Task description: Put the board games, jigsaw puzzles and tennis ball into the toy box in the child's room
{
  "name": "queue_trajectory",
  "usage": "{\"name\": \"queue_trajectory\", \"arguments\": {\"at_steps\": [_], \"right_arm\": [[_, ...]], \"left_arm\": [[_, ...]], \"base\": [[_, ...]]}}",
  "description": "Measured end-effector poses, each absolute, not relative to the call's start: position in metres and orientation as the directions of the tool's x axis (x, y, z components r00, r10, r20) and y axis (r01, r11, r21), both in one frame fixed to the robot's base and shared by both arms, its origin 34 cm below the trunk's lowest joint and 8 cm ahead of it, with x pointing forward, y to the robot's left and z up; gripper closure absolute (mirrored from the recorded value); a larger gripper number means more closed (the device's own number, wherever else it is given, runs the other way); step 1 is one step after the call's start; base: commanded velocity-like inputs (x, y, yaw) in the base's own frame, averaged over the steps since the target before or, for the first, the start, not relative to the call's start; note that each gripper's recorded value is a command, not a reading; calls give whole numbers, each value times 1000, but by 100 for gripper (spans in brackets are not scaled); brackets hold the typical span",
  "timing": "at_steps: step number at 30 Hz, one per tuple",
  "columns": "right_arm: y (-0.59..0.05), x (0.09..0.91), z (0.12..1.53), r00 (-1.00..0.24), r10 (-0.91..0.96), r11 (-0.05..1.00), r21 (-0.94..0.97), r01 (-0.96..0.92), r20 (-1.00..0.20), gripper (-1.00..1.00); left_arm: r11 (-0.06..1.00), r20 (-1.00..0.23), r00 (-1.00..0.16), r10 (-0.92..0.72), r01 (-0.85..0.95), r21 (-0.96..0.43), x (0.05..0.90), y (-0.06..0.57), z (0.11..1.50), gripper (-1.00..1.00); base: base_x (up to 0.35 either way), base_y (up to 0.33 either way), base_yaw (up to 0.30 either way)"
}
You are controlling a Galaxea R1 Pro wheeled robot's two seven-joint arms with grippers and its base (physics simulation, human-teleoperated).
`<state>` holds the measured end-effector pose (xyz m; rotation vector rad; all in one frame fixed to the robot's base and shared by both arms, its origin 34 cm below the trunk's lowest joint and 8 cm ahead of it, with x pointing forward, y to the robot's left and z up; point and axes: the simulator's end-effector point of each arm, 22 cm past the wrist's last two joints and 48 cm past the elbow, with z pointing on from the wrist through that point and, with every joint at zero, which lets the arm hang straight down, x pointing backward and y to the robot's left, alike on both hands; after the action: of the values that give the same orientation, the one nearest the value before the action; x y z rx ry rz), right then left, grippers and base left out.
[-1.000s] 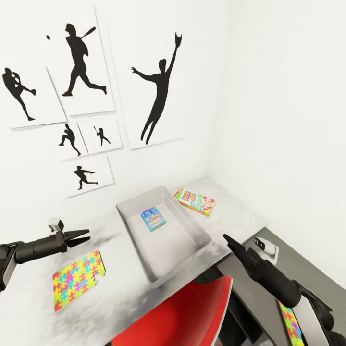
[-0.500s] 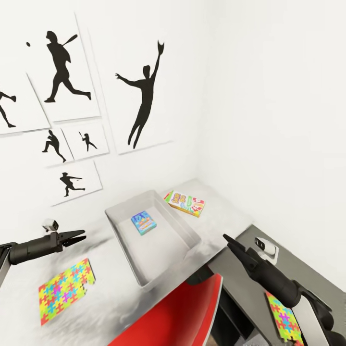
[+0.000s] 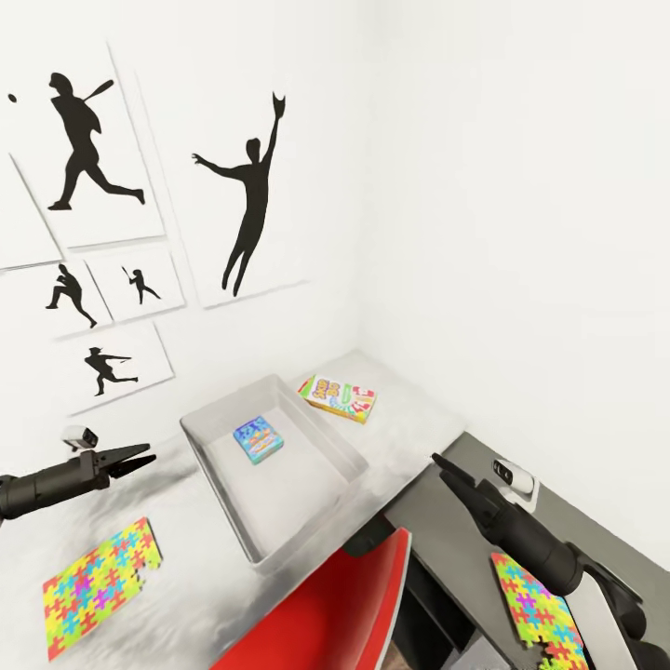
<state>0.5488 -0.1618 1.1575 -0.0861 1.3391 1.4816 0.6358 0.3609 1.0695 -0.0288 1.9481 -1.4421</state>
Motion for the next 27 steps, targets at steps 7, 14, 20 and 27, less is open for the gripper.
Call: {"name": "queue_trajectory", "arguments": {"at_steps": [7,14,20,27], "right_arm": [[-162,547,1162,-406,633,220,656,-722,-659,-100],[-161,546,1164,-401,624,228,647,-727,-671,-100],[-158,545,1160,-400,596,254,636,-729,-697,-100],[-157,543,1163,-394,589,260,627,-734,-706,-100]], "left_arm": [[377,-546,-733,-404,410,-830,629,361,1082,-100],[382,-571,-722,-391,437,-814,624,359,1091,-100],[382,-581,-715,-389,448,-808,622,358,1096,-100],[382,-589,-709,-388,458,-803,620,358,1102,-100]], "base": [[0,0,-164],[0,0,-164],[0,0,-164],[0,0,-164]]}}
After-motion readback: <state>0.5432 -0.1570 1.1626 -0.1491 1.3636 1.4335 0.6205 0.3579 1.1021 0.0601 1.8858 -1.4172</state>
